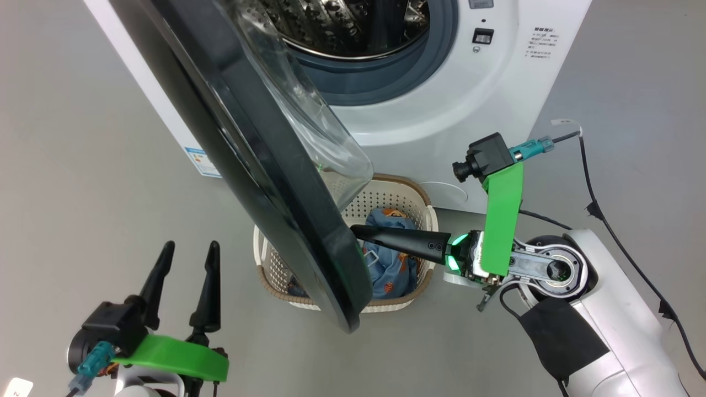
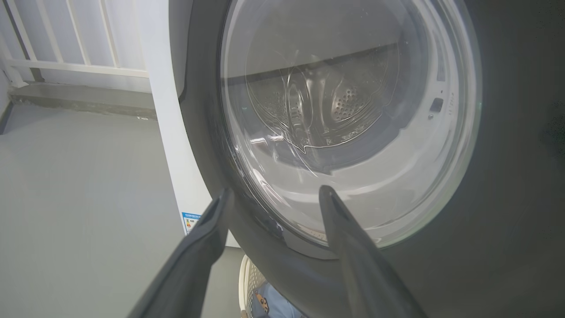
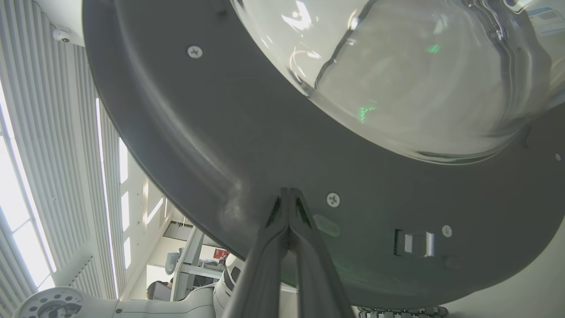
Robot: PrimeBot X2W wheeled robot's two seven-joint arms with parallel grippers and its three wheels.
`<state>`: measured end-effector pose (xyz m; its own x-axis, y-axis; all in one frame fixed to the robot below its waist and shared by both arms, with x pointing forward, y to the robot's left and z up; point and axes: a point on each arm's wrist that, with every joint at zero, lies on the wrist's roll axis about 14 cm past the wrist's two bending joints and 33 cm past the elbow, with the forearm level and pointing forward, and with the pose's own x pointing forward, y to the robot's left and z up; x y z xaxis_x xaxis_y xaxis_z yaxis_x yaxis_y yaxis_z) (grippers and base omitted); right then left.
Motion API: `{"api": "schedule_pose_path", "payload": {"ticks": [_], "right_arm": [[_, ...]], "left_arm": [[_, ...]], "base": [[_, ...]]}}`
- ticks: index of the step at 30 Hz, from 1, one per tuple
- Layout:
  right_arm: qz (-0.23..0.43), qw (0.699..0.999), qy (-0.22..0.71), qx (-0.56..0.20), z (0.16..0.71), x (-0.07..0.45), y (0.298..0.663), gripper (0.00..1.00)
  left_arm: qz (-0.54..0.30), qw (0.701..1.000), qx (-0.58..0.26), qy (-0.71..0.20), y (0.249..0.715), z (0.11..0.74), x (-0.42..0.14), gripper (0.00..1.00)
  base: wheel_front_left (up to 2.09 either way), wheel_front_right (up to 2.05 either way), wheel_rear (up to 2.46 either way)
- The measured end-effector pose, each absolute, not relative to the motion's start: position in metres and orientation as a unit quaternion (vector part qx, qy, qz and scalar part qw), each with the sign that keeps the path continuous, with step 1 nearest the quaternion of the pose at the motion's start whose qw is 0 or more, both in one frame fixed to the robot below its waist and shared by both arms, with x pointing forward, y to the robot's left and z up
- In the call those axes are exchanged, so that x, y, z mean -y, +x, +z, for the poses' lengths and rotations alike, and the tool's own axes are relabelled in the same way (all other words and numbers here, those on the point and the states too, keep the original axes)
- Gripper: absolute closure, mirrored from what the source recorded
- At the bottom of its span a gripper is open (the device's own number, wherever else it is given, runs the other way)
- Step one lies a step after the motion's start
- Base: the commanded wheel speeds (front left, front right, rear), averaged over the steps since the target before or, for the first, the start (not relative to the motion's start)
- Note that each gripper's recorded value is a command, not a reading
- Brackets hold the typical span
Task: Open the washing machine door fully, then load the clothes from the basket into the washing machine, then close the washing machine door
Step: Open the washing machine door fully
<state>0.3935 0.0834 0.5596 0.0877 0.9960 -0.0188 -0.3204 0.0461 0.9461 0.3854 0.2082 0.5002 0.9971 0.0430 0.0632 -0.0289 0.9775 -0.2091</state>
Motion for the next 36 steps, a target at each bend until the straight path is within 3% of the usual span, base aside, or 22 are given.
{"api": "schedule_pose_path", "payload": {"ticks": [9,10,11,13,14,15,36], "right_arm": [[0.529,0.615,0.439,-0.385,0.561,-0.077,0.396,1.00],[0.527,0.619,0.439,-0.381,0.561,-0.075,0.397,0.89],[0.525,0.623,0.440,-0.377,0.562,-0.073,0.398,0.64],[0.519,0.629,0.442,-0.373,0.561,-0.068,0.398,0.48],[0.513,0.632,0.446,-0.372,0.559,-0.065,0.398,0.15],[0.506,0.635,0.450,-0.371,0.557,-0.062,0.397,0.00],[0.367,0.758,0.446,-0.304,0.527,0.031,0.403,0.00]], "left_arm": [[0.012,0.994,0.033,-0.107,0.384,0.500,-0.204,0.00],[0.012,0.994,0.031,-0.108,0.383,0.498,-0.203,0.00],[0.011,0.994,0.029,-0.108,0.383,0.497,-0.202,0.00],[0.009,0.994,0.031,-0.108,0.383,0.499,-0.202,0.00],[0.008,0.994,0.032,-0.109,0.383,0.499,-0.201,0.00],[0.007,0.994,0.032,-0.109,0.383,0.500,-0.201,0.00],[-0.026,0.993,0.031,-0.108,0.384,0.500,-0.184,0.00]], "base": [[0.00,0.00,0.00],[0.00,0.00,0.00],[0.00,0.00,0.00],[0.00,0.00,0.00],[0.00,0.00,0.00],[0.00,0.00,0.00],[0.00,0.00,0.00]]}}
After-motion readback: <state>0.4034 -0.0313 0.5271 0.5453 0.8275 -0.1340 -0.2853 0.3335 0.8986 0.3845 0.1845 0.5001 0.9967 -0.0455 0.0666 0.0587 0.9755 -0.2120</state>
